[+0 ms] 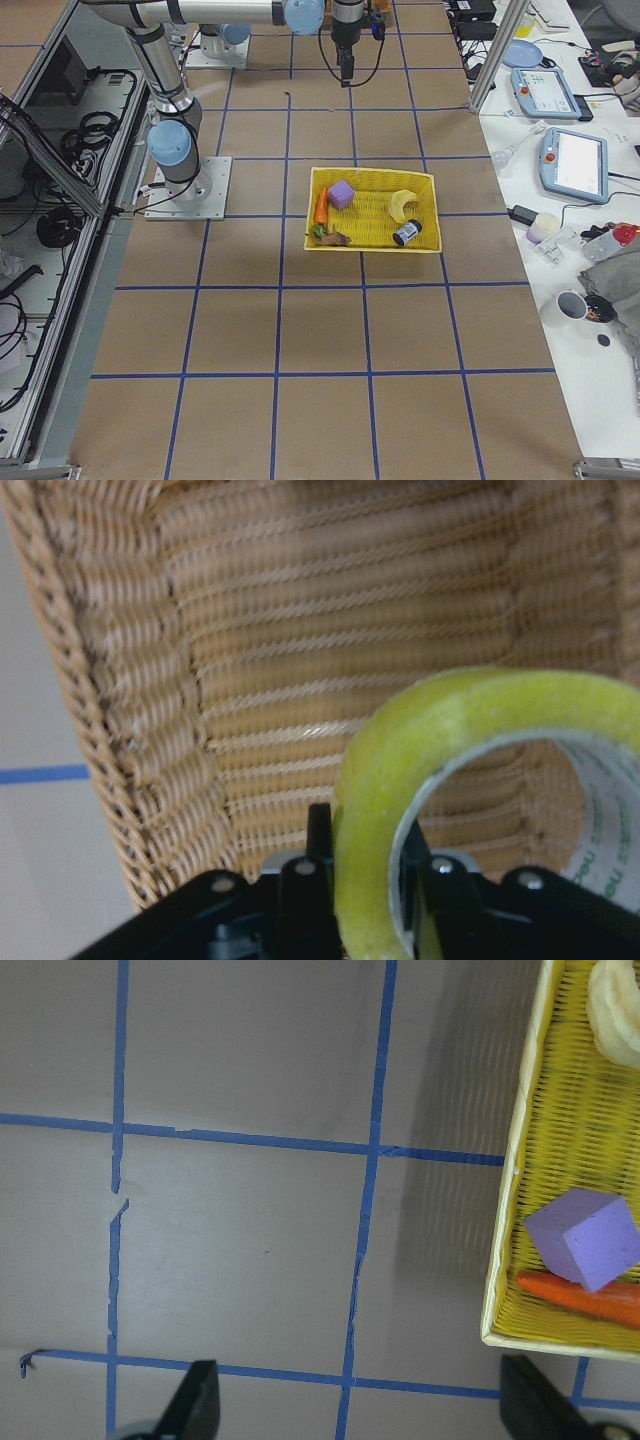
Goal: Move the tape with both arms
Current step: 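Open the left gripper and raise it away from the basket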
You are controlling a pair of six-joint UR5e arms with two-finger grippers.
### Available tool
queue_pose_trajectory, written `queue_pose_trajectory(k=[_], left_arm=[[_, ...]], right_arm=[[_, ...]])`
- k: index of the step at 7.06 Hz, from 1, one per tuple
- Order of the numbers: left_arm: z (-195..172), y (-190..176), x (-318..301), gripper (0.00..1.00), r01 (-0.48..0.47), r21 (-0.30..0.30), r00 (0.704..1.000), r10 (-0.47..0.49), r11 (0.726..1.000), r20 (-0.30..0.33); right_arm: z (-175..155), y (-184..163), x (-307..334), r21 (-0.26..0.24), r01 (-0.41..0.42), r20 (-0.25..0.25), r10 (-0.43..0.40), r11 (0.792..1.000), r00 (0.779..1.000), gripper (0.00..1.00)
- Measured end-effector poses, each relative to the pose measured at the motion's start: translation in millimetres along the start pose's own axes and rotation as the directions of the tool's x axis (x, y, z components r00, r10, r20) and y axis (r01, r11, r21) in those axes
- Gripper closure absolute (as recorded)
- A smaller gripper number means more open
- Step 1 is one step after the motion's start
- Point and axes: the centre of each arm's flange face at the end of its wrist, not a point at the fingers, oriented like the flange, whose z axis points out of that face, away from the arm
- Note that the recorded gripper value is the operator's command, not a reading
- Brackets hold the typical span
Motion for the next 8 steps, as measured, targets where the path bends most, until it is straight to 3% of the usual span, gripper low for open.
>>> queue_pose_trajectory(k=[2,5,7,8], left_arm=[[-48.6,-20.2,27.5,0.16,0.023,0.033,0.999,-0.023,0.999,0.025],[-158.0,-69.2,146.2,0.15,0.11,-0.033,0.992,-0.112,0.993,-0.063],[-205.9,-76.0,248.5,0.0,0.125,-0.061,0.982,-0.132,0.99,-0.134],[-223.2,-71.7,292.2,0.0,0.116,-0.071,0.979,-0.126,0.991,-0.163]], right_arm=[[-0.7,-0.2,0.4,0.002,-0.001,0.0,0.001,1.0,1.0,0.0],[-0.9,-0.2,0.8,0.002,-0.001,-0.001,0.001,1.0,1.0,0.0],[-0.8,-1.2,1.4,0.002,-0.003,-0.001,0.003,1.0,1.0,0.0],[-1.0,-1.5,1.6,0.003,-0.003,-0.001,0.003,1.0,1.0,0.0]])
